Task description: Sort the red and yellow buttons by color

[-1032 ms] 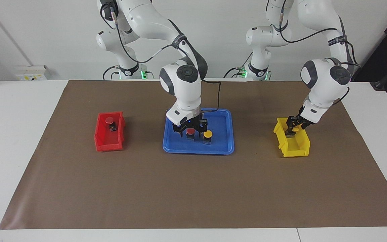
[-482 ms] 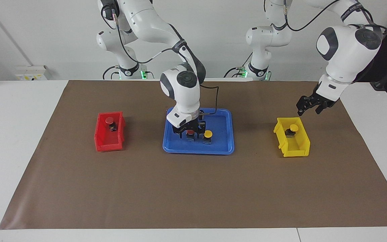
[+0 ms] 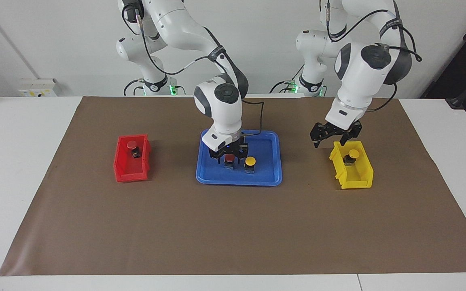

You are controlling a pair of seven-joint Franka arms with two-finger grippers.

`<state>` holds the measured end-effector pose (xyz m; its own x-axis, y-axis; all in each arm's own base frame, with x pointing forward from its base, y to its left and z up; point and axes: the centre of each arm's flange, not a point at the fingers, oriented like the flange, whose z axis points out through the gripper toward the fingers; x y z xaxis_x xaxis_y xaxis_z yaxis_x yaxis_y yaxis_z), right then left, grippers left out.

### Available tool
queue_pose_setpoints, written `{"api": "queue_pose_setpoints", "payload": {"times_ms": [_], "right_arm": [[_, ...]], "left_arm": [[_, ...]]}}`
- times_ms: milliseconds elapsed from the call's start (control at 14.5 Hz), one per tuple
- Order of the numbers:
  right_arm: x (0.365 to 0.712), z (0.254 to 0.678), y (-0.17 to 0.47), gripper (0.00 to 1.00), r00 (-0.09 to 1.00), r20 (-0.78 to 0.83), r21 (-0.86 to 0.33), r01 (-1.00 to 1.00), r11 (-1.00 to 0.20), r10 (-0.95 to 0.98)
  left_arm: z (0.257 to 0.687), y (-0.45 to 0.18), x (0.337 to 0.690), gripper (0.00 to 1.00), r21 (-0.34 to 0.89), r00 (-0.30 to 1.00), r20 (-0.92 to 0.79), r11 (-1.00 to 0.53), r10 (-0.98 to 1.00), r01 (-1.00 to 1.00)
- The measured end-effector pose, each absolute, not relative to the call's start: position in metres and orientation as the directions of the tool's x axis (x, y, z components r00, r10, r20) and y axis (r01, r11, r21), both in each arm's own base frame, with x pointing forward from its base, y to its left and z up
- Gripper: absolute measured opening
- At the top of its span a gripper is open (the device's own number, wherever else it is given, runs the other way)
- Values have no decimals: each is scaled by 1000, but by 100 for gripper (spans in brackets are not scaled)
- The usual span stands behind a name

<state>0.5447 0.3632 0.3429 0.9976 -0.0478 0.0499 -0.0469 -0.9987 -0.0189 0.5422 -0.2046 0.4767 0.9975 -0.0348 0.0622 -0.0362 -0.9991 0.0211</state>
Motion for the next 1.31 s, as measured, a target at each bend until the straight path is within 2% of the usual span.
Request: {"api": "queue_pose_setpoints", "payload": {"times_ms": [69,138,275,344,413,550,963,1101,1307], "right_arm": [[544,343,363,63,998,49,-18,-47,-999,-48],[544,342,363,63,998,48,-18,-47,-999,-48],[543,341,362,52,998,45,-16,-47,-999,-48],[543,341,362,52,998,45,-15,-47,-999,-48],[543,341,362,45,998,45,-16,-47,-999,-48],[543,341,362,41,998,45,-16,-48,-999,-48],[549,357,357,41,996,62,-28,-58,-998,-60],[557,377,338,41,996,59,-26,-65,-998,-67],[577,429,267,41,997,47,-20,-53,-998,-53]], "left_arm": [[472,-217,540,100,22,997,63,-999,-42,-44],[468,-225,539,100,22,997,63,-998,-51,-52],[464,-235,537,100,23,996,65,-998,-63,-65],[464,-236,537,100,24,996,67,-997,-65,-67],[464,-239,537,100,30,995,76,-997,-63,-65],[462,-252,537,100,52,994,96,-997,-51,-56],[416,-308,533,100,66,990,114,-994,-82,-90],[405,-322,531,100,68,990,115,-993,-88,-96],[401,-348,520,100,79,989,124,-992,-84,-94]]}}
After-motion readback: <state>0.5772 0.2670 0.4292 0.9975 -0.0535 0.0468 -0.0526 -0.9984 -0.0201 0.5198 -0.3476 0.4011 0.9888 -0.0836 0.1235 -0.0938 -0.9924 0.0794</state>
